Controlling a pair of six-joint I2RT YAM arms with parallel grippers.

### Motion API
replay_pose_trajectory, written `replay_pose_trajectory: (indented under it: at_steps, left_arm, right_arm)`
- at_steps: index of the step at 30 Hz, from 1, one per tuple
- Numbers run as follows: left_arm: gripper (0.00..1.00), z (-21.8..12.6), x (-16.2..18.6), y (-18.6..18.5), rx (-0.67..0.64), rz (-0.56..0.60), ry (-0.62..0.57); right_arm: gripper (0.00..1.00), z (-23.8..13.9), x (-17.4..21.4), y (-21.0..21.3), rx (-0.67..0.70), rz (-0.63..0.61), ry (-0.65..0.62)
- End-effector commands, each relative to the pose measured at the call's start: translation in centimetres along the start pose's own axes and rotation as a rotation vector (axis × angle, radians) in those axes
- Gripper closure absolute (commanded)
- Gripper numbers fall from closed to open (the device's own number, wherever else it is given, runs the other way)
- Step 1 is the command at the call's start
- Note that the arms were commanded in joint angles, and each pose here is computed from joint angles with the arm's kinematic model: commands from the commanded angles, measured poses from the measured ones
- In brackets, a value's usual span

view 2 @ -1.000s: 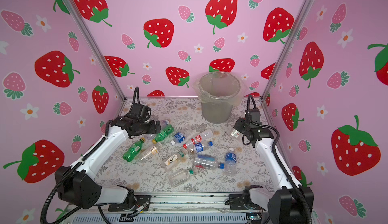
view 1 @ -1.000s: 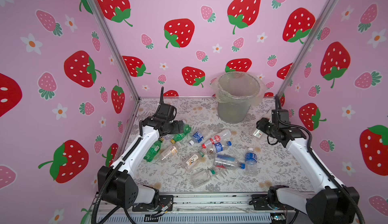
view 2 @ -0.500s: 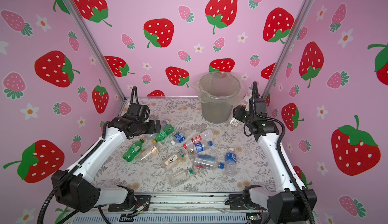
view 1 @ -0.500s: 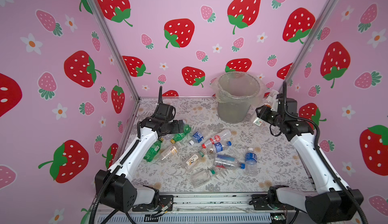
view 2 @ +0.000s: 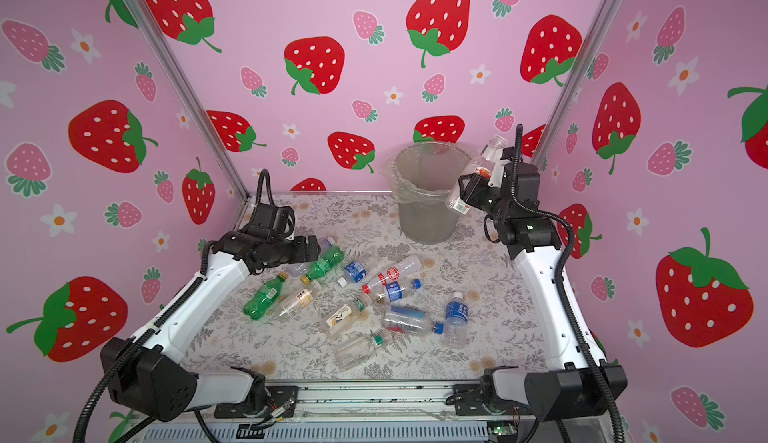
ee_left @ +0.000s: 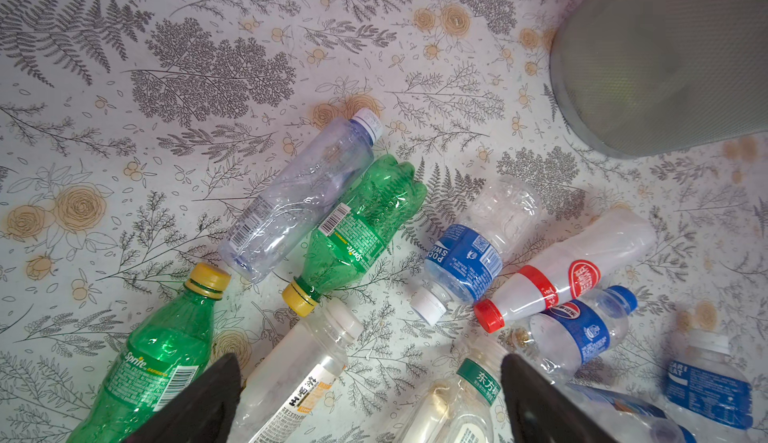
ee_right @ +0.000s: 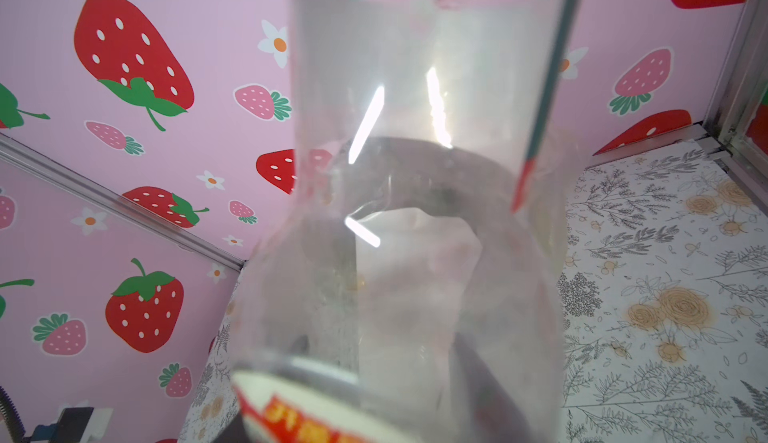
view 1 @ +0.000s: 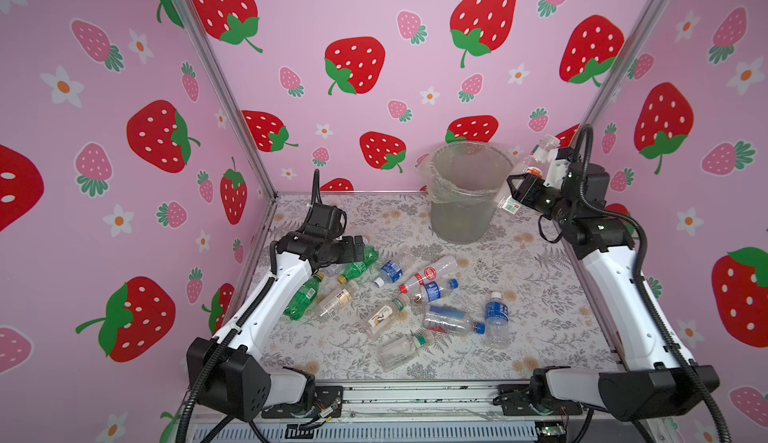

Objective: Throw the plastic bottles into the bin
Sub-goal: 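Lift the red-labelled bottle and carry it up toward the bin with the right gripper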

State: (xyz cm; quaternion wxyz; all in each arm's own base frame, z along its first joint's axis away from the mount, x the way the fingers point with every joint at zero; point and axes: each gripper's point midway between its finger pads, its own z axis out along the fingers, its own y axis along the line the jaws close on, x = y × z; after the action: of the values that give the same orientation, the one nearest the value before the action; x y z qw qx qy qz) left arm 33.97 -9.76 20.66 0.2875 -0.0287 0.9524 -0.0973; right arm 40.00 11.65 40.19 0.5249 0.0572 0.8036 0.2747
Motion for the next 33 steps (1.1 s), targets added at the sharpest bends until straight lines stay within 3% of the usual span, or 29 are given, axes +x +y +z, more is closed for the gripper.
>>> replay_pose_trajectory:
  at_steps: [1,12,20,28,33]
  left_arm:
    - [0.01,-0.4,-0.2,-0.1,0.016,-0.008,-0.015]
    - [0.01,-0.9,-0.2,0.9,-0.036,0.000,-0.035]
    - [0.01,-0.7,-0.1,0.4,-0.006,-0.008,-0.026]
    - [0.01,-1.5,-0.6,1.1,-0.016,-0.029,-0.068]
    - [0.01,-1.2,-0.6,1.2,-0.009,-0.040,-0.052]
  right_arm:
    - [0.47,0.0,-0.8,1.0,-0.030,-0.009,-0.016]
    - [0.48,-3.3,4.3,-0.8,0.005,0.047,-0.003]
    - [0.48,-2.7,7.3,-1.6,0.000,0.109,0.058]
    - [0.47,0.4,2.0,1.1,0.009,0.104,-0.019]
    - [0.48,5.4,-1.6,1.0,0.099,0.175,-0.058]
